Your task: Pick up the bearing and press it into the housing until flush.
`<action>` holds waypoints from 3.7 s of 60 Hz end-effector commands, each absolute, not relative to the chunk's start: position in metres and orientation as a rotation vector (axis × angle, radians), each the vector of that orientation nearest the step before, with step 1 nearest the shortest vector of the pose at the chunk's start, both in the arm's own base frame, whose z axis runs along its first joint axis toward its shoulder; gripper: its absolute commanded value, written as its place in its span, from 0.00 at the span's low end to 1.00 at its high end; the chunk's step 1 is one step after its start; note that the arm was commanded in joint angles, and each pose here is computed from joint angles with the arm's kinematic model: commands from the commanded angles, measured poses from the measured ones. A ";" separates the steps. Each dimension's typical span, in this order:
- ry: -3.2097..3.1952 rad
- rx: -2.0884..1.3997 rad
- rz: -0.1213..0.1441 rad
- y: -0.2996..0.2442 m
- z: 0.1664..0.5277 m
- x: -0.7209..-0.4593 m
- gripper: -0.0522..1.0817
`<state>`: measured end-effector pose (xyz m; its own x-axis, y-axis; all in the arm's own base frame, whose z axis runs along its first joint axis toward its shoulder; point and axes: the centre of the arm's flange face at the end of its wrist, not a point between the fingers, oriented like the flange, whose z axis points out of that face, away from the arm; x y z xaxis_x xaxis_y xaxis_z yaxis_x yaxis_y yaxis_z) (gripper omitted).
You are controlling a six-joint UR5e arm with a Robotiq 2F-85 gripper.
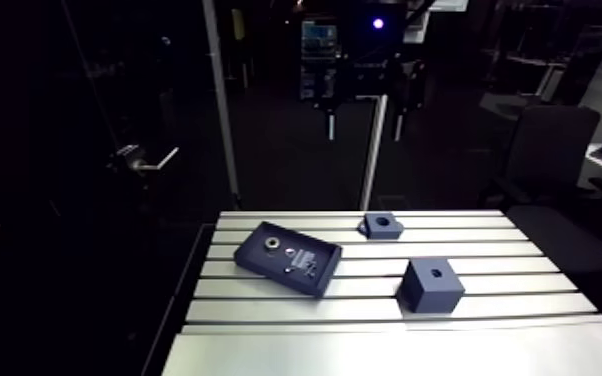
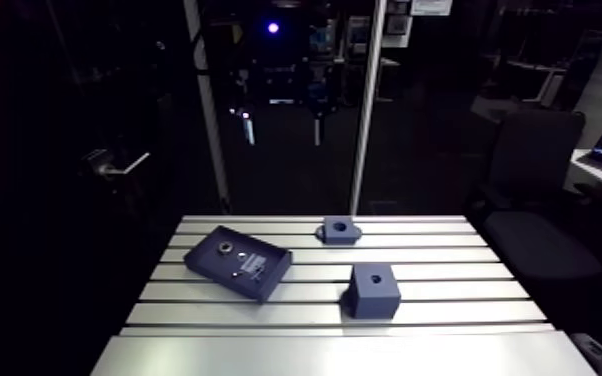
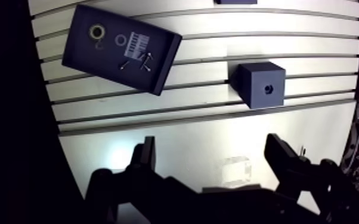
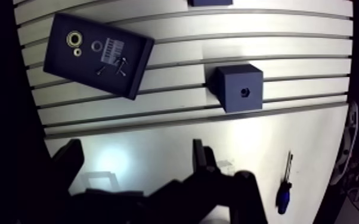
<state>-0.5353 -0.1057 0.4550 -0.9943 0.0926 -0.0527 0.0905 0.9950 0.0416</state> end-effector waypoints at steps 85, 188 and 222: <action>3.065 -0.113 0.064 -0.208 0.371 -0.607 0.05; 3.002 -0.263 0.076 -0.248 0.204 -0.621 0.37; 3.000 -0.301 0.079 -0.262 0.185 -0.626 0.37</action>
